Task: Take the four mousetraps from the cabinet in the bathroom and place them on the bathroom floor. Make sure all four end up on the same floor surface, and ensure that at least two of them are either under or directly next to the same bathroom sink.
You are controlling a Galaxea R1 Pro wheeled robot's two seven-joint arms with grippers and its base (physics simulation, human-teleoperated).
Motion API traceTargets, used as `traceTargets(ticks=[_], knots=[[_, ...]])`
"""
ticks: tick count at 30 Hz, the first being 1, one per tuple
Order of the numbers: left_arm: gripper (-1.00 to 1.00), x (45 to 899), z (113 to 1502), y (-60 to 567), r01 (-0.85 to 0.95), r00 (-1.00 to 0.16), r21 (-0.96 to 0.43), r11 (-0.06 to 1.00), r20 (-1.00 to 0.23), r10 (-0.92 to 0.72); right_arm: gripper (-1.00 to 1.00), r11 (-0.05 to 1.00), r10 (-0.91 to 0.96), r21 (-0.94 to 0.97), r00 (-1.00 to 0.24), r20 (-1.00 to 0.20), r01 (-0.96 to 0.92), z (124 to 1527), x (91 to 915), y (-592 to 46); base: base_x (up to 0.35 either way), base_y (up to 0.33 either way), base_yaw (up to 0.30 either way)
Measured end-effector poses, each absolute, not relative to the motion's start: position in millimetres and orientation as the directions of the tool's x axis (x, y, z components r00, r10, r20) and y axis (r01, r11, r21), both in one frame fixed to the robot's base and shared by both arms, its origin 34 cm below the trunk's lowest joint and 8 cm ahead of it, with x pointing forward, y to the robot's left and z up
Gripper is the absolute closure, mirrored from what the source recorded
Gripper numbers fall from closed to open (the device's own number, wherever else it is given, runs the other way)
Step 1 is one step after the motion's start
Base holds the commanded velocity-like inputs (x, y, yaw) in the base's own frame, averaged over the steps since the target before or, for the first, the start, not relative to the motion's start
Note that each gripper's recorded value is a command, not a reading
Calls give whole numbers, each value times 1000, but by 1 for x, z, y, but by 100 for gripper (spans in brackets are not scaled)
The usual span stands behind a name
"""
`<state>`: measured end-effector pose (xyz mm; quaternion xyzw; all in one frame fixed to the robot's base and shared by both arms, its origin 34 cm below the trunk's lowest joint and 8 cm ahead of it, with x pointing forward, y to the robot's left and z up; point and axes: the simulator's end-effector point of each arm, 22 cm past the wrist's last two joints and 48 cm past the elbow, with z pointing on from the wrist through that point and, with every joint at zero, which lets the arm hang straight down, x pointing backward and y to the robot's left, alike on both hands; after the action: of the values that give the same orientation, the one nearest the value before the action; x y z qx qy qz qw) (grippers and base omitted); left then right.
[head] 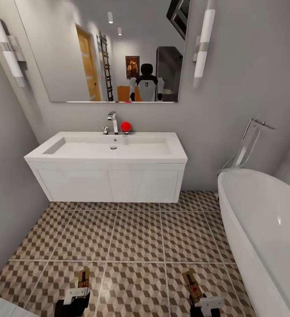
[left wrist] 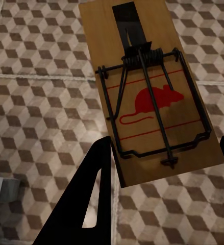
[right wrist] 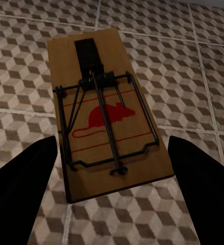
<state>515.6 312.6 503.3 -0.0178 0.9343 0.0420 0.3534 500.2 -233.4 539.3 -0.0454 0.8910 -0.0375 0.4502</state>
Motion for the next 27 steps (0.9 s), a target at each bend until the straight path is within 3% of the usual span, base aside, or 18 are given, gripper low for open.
traceTargets(ticks=[27], knots=[[100,515,503,307,-58,-750,60,997,-661,-4,100,993,-114,-106,-593,-797,-47,538,499,-233,0,0,0]])
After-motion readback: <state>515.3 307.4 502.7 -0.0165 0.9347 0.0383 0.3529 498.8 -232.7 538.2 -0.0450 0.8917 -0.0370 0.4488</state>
